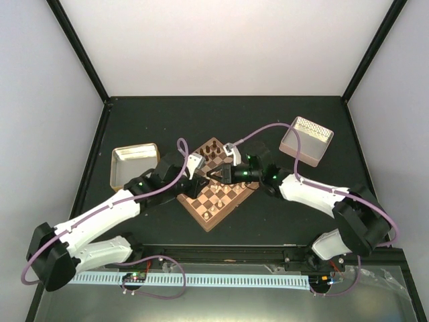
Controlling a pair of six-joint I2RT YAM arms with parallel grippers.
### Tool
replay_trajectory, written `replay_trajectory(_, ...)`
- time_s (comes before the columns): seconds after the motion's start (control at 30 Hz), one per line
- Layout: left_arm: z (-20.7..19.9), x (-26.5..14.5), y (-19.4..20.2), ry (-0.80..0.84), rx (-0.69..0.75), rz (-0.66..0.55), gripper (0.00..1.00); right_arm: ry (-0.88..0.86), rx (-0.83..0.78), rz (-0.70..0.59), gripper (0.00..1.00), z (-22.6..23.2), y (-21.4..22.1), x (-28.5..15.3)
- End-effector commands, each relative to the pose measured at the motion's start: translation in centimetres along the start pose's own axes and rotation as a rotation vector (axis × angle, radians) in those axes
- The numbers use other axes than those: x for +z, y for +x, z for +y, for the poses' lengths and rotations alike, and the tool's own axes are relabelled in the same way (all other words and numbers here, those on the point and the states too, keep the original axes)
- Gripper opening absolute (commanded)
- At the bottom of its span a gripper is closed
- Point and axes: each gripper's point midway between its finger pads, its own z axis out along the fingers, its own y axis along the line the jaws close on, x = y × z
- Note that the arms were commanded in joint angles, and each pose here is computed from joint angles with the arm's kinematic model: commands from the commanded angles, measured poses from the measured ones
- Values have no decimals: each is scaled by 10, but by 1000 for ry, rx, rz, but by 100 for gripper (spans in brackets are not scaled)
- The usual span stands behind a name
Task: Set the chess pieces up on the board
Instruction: Place the chess piece on the chessboard.
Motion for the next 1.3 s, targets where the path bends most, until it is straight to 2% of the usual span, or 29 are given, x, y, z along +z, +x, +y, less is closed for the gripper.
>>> replay_trajectory(0.0, -12, -14, -17, 52, 15, -87, 9, -81, 44, -57, 14, 20, -10, -5)
replay_trajectory(0.13, -9, -31, -29, 42, -42, -196, 49, -179, 108, -132, 12, 37, -21, -16)
replay_trajectory(0.2, -12, -43, -38, 66, -69, -285, 58, -230, 156, -155, 10, 46, -26, -20)
replay_trajectory(0.33, -18, -75, -63, 133, -156, -495, 68, -364, 278, -170, 10, 68, -36, -28)
replay_trajectory(0.5, -25, -96, -73, 237, -256, -616, 70, -463, 379, -162, 10, 83, -43, -34)
replay_trajectory(0.6, -31, -103, -79, 284, -280, -641, 70, -478, 413, -153, 10, 87, -44, -34)
replay_trajectory(0.7, -38, -105, -83, 318, -264, -650, 65, -486, 431, -146, 10, 89, -44, -35)
replay_trajectory(0.83, -44, -99, -85, 340, -236, -634, 46, -486, 447, -141, 10, 89, -43, -34)
replay_trajectory(1.03, -52, -95, -88, 356, -198, -597, 37, -487, 455, -131, 10, 88, -43, -32)
replay_trajectory(1.27, -50, -96, -92, 330, -174, -610, 10, -475, 458, -125, 11, 85, -41, -30)
